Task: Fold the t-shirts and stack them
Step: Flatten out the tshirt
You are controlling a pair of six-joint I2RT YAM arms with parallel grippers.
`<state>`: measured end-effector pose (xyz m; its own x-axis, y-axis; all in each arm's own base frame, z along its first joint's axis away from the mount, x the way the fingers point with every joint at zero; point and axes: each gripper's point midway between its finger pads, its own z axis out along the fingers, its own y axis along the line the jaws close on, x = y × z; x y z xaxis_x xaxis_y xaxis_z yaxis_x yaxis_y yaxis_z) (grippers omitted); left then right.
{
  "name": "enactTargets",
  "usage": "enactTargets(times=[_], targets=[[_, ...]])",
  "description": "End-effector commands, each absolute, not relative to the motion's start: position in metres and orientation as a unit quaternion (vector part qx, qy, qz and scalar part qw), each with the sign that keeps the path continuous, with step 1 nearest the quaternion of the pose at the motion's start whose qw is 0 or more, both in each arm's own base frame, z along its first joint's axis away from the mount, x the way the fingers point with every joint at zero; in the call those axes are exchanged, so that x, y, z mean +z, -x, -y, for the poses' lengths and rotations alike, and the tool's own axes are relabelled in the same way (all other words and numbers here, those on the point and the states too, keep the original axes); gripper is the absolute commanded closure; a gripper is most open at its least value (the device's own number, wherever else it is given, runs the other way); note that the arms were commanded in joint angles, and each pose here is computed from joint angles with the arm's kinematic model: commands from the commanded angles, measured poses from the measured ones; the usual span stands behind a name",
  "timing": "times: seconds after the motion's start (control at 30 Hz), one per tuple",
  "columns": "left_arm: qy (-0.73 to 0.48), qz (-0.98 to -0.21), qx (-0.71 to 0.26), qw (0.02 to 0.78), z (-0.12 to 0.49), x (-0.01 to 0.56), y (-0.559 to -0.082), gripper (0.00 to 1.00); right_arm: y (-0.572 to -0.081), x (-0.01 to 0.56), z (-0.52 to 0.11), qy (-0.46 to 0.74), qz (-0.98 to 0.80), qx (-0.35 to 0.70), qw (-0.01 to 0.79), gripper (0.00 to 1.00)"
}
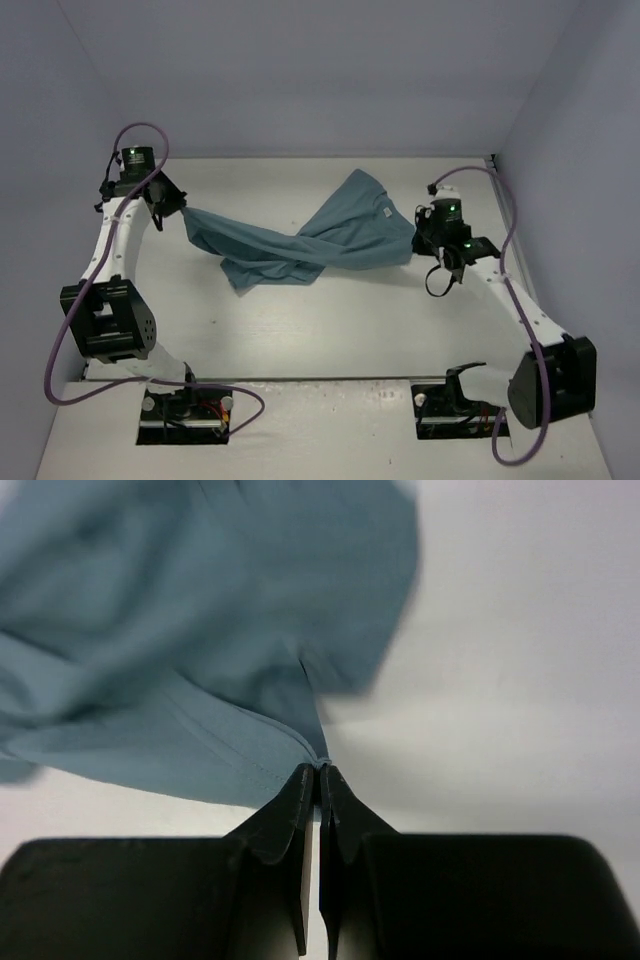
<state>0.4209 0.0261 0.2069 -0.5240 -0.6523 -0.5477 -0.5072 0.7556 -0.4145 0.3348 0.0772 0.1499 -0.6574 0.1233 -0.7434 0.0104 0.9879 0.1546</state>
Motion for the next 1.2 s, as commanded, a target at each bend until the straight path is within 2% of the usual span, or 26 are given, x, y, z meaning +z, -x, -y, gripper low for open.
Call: enactTargets(times=[0.0,0.13,0.33,0.47,0.67,0.93,1.03,1.17], targets=[[0.285,-0.810,-0.155,0.488,-0.020,0.342,-0.426,1.00,-0.363,0.322,-0.052,0.010,-0.808,-0.003,0.589,1.00],[0.246,-0.767,-0.194,0.559,-0.008,0.425,-0.416,1.00,-0.360,0.433,-0.041,0.026,-0.734,-0.032,0.678,1.00],[0.171,-0.698,-0.238,0.653,0.013,0.535,-0.381,1.00,-0.338,0.552,-0.027,0.042,-0.642,-0.072,0.762,1.00],[0.115,-0.653,-0.246,0.707,0.025,0.589,-0.349,1.00,-0.319,0.607,-0.018,0.035,-0.594,-0.091,0.799,1.00],[0.050,-0.592,-0.250,0.764,0.040,0.642,-0.295,1.00,-0.285,0.670,-0.008,0.028,-0.528,-0.102,0.843,1.00],[0.003,-0.549,-0.248,0.798,0.057,0.670,-0.236,1.00,-0.228,0.719,0.000,0.028,-0.454,-0.098,0.885,1.00],[0.000,-0.548,-0.248,0.799,0.059,0.670,-0.231,1.00,-0.218,0.726,0.001,0.031,-0.440,-0.100,0.892,1.00],[0.011,-0.557,-0.251,0.791,0.058,0.663,-0.240,1.00,-0.227,0.723,-0.001,0.034,-0.445,-0.106,0.888,1.00]])
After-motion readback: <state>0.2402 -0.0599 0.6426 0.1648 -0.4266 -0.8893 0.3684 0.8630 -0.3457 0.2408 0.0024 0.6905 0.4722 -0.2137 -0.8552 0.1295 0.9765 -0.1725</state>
